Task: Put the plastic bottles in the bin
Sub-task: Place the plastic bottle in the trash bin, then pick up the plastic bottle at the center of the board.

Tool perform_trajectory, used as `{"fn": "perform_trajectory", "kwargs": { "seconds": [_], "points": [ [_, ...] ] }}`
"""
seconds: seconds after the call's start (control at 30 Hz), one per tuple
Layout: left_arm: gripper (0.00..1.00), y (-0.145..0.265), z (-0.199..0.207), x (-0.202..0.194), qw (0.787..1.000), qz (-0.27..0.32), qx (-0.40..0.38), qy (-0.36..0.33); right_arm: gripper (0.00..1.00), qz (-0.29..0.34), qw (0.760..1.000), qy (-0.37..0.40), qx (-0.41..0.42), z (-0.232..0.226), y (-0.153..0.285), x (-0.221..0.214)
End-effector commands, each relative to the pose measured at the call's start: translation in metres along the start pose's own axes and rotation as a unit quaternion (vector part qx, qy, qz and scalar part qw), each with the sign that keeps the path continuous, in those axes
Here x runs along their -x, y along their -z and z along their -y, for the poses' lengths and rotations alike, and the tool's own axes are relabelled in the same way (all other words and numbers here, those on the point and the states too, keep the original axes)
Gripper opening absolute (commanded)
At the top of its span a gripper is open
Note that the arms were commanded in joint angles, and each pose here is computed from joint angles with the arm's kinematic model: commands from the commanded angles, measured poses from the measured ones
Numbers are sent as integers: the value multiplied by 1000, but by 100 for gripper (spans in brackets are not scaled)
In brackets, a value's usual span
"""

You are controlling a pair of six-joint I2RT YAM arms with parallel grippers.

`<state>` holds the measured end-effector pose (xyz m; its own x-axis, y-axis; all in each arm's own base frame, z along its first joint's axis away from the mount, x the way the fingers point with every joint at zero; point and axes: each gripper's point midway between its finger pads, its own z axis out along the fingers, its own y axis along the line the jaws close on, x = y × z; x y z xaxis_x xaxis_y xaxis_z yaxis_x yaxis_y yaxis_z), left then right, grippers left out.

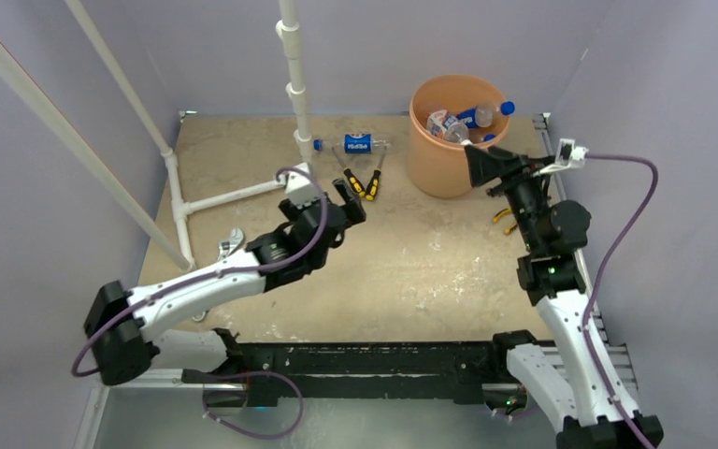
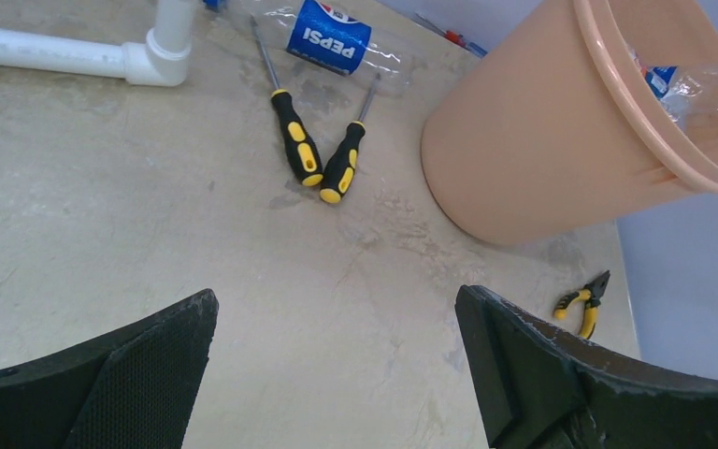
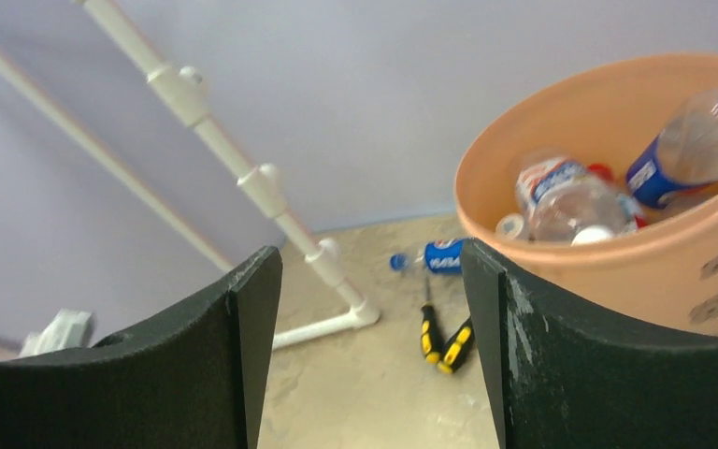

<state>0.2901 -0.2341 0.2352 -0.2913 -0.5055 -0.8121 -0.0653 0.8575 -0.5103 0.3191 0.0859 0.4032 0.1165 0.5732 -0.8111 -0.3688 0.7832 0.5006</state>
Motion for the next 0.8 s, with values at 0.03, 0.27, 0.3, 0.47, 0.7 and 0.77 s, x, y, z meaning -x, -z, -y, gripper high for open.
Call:
{"fn": "perform_trajectory", "kwargs": {
  "seconds": [0.03, 0.27, 0.3, 0.47, 0.7, 0.77],
  "points": [
    [99, -42, 24, -12, 999, -4, 50, 11, 73, -42, 997, -29, 56, -15, 43, -35],
    [99, -117, 36, -42, 990, -11, 119, 71, 73, -63, 998, -5, 5, 2, 78, -58],
    [100, -129, 39, -45, 989, -14, 124, 78, 73, -65, 998, -5, 1, 5, 80, -60],
    [99, -186, 35, -66, 979, -11, 149, 138, 73, -71, 997, -15, 0, 8, 93, -70],
    [99, -252, 55, -75, 959, 18, 117, 259, 72, -79, 997, -22, 8, 11, 107, -85],
    [99, -267, 59, -75, 951, 17, 102, 292, 72, -81, 997, -14, 2, 12, 108, -83]
  ]
}}
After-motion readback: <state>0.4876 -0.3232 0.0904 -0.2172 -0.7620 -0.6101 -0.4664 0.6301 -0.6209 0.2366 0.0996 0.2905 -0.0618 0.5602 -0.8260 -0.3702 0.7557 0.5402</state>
